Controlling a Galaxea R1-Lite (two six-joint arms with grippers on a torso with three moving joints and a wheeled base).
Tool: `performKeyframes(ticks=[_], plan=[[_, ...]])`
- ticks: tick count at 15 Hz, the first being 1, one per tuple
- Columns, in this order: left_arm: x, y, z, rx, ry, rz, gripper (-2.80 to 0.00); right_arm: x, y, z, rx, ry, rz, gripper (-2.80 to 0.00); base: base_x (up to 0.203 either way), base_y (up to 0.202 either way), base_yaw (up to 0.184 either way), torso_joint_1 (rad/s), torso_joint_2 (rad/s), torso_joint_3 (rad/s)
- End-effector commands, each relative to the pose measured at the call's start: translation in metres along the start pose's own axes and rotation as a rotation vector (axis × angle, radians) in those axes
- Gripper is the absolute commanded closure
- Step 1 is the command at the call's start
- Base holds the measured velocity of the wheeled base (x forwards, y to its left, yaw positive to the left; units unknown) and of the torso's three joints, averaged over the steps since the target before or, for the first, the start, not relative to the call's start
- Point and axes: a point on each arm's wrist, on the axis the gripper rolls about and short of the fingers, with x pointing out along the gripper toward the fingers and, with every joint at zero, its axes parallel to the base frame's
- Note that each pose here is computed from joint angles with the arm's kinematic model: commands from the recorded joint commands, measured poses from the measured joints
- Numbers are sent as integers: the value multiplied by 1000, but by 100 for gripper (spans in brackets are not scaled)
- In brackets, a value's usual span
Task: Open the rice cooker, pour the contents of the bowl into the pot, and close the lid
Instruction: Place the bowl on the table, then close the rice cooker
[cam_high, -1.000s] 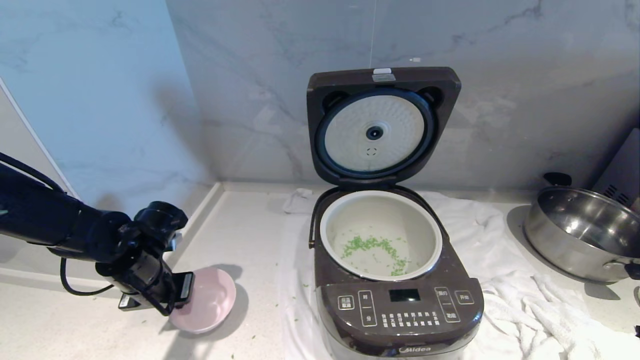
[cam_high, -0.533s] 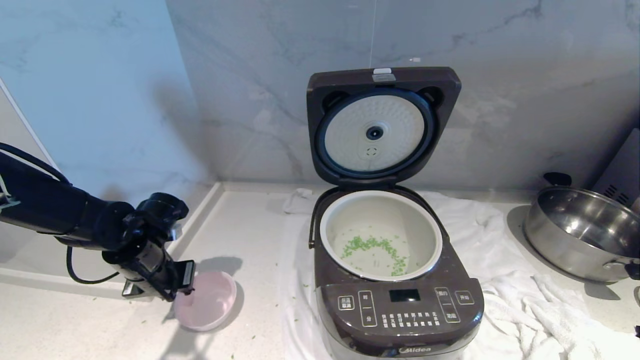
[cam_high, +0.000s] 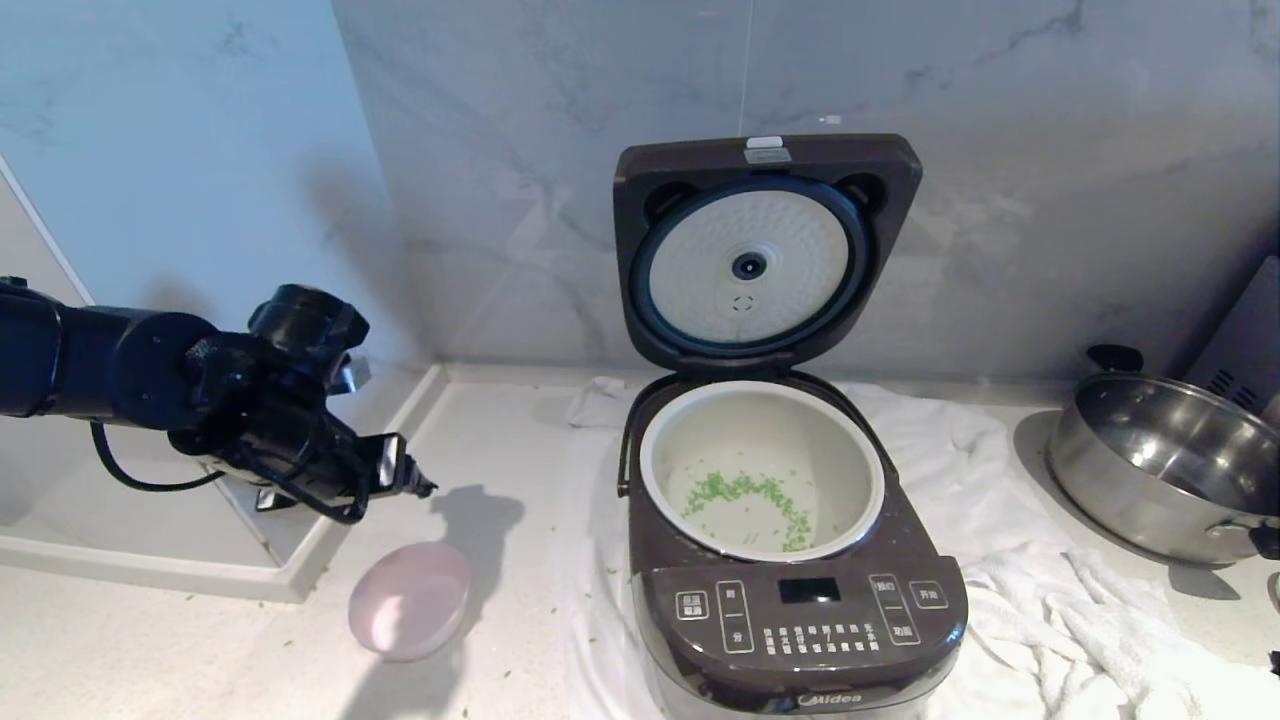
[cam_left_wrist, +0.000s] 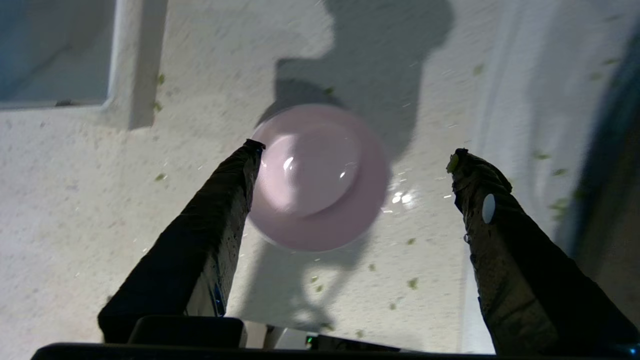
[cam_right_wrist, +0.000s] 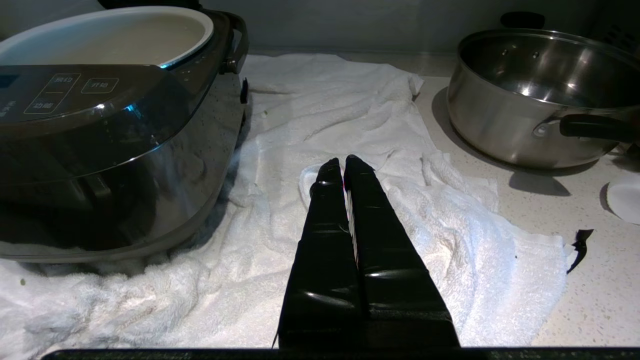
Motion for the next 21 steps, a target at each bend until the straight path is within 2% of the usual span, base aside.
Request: performKeyframes(ticks=[1, 3, 5, 6, 7, 8, 10, 11, 13, 14, 16, 18, 20, 21], plan=[[-27, -16, 11, 2, -89, -58, -280, 0, 0, 0, 0, 0, 1, 0, 0, 0, 0, 0, 0, 0], [-48, -45, 17, 10, -150, -147, -280, 0, 0, 0, 0, 0, 1, 0, 0, 0, 0, 0, 0, 0], [-69, -71, 26, -9, -218, -235, -280, 0, 0, 0, 0, 0, 1, 0, 0, 0, 0, 0, 0, 0], [-79, -82, 31, -22, -252, -274, 0, 0, 0, 0, 0, 0, 1, 0, 0, 0, 0, 0, 0, 0], [-85, -92, 33, -29, -270, -302, 0, 0, 0, 0, 0, 0, 1, 0, 0, 0, 0, 0, 0, 0], [-84, -98, 33, -31, -278, -295, 0, 0, 0, 0, 0, 0, 1, 0, 0, 0, 0, 0, 0, 0], [-84, -103, 41, -46, -319, -275, 0, 0, 0, 0, 0, 0, 1, 0, 0, 0, 0, 0, 0, 0], [-88, -105, 48, -71, -353, -273, 0, 0, 0, 0, 0, 0, 1, 0, 0, 0, 0, 0, 0, 0], [-100, -120, 64, -213, -441, -360, 0, 0, 0, 0, 0, 0, 1, 0, 0, 0, 0, 0, 0, 0], [-102, -129, 70, -262, -486, -394, 0, 0, 0, 0, 0, 0, 1, 0, 0, 0, 0, 0, 0, 0], [-117, -147, 76, -302, -606, -453, 0, 0, 0, 0, 0, 0, 1, 0, 0, 0, 0, 0, 0, 0], [-131, -162, 71, -302, -656, -524, 0, 0, 0, 0, 0, 0, 1, 0, 0, 0, 0, 0, 0, 0], [-146, -169, 75, -345, -747, -544, 0, 0, 0, 0, 0, 0, 1, 0, 0, 0, 0, 0, 0, 0], [-151, -175, 72, -347, -757, -560, 0, 0, 0, 0, 0, 0, 1, 0, 0, 0, 0, 0, 0, 0]])
